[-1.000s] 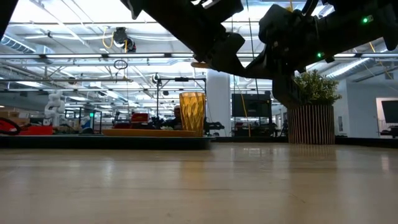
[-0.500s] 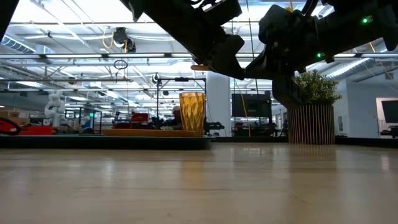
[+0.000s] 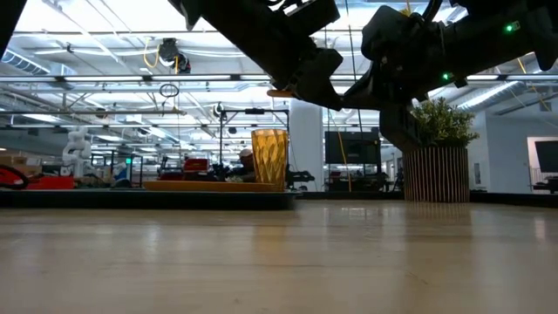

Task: Pick and place plate/cup/fork/spoon on tray
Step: Put the yellow spoon on the black tray to the left of the pink fork

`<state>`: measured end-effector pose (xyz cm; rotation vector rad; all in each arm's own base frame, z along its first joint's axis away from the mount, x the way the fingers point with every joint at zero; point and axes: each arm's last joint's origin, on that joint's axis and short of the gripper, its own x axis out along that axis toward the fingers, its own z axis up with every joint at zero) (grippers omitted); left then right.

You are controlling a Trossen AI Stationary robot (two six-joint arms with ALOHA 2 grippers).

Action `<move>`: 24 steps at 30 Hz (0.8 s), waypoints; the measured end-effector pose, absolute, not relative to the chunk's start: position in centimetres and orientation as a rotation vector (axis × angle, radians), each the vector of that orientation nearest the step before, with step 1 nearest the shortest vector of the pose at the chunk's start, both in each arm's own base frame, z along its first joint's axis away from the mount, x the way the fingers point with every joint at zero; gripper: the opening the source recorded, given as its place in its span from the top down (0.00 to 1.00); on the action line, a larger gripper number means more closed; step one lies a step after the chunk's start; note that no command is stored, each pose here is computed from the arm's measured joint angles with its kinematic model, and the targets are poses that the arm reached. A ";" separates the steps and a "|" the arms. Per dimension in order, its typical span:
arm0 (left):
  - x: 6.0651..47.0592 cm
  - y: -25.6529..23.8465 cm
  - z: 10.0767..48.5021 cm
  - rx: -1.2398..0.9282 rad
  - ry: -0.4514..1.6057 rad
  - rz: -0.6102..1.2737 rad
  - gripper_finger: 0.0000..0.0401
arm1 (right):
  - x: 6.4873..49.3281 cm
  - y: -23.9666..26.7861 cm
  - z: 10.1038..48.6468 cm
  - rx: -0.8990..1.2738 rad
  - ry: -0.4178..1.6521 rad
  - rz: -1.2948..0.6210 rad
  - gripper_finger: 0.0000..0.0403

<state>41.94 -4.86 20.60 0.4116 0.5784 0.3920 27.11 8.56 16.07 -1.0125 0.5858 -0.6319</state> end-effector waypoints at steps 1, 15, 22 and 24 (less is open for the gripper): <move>41.9 -5.0 20.6 0.417 0.576 0.391 0.86 | 27.1 8.6 16.1 -1.013 0.586 -0.632 0.97; 41.9 -5.5 20.6 0.452 0.574 0.383 0.85 | 27.2 8.6 16.2 -0.985 0.565 -0.627 0.77; 41.5 -5.3 20.5 0.429 0.611 0.391 0.86 | 27.2 8.7 16.2 -0.982 0.557 -0.609 0.64; 41.2 -5.1 20.8 0.410 0.623 0.403 0.86 | 27.2 8.9 16.2 -0.983 0.552 -0.597 0.61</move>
